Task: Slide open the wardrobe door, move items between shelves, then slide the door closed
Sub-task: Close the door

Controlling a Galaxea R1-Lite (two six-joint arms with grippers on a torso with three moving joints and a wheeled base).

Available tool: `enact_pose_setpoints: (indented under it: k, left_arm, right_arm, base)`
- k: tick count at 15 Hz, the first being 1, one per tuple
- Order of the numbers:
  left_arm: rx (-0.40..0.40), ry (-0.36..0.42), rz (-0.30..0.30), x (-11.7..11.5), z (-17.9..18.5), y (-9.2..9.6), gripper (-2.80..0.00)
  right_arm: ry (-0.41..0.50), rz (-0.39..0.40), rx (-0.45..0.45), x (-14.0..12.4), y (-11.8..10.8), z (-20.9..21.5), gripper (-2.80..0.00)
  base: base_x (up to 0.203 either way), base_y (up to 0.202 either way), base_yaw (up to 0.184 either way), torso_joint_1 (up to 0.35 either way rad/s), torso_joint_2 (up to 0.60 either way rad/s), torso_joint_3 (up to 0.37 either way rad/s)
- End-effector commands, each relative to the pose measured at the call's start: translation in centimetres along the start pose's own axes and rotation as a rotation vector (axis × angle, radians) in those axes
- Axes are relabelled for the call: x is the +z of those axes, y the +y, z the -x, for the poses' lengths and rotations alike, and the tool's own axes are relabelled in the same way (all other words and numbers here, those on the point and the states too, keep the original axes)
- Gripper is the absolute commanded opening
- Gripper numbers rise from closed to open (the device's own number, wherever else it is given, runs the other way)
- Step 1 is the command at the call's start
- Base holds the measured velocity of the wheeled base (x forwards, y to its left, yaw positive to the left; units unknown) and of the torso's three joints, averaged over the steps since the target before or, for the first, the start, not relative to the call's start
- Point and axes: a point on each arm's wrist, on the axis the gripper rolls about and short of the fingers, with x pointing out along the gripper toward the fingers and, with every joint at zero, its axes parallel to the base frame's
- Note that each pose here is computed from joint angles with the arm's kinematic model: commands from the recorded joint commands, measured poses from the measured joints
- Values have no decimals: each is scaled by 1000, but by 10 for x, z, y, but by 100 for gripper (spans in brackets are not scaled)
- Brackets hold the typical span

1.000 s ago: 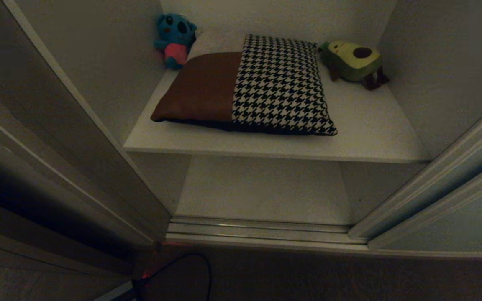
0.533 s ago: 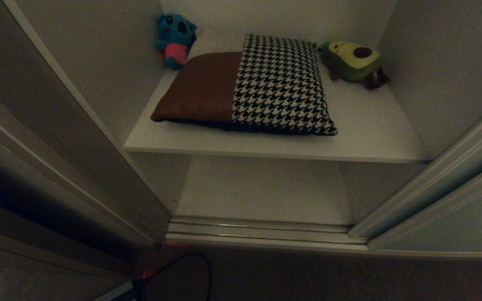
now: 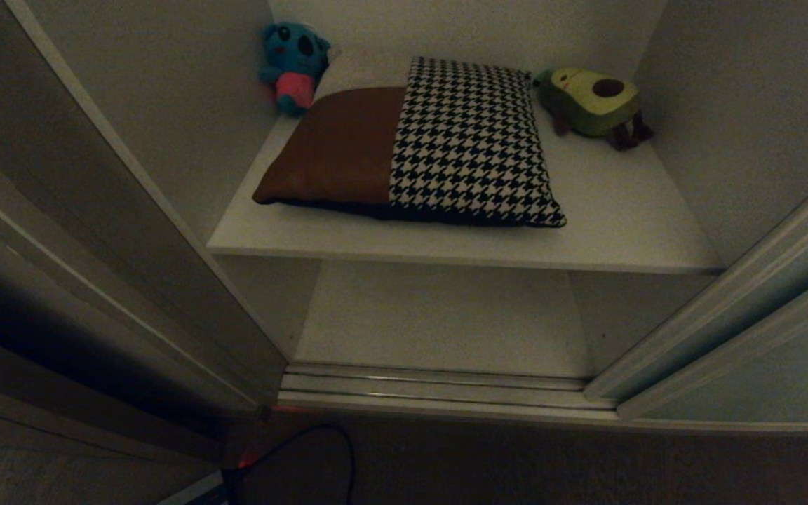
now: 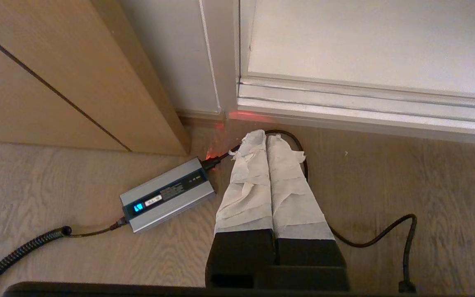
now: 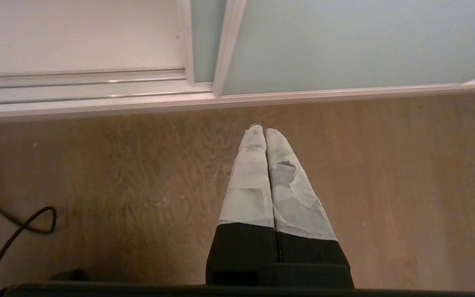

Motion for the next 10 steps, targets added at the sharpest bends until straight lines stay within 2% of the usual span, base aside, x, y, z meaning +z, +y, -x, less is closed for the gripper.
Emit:
enact_pose_setpoints:
  k: [1, 6, 10]
  left_arm:
    - [1, 2, 1, 0, 0, 0, -280]
    - [1, 2, 1, 0, 0, 0, -280]
    - [1, 1, 1, 0, 0, 0, -280]
  right_arm:
    - [0, 1, -11, 3, 0, 0, -280]
    - [-76, -19, -12, 27, -1, 8, -280]
    - [-137, -34, -93, 59, 1, 0, -280]
  base:
    - [0, 0, 0, 0, 0, 0]
    - [0, 0, 0, 0, 0, 0]
    - [0, 0, 0, 0, 0, 0]
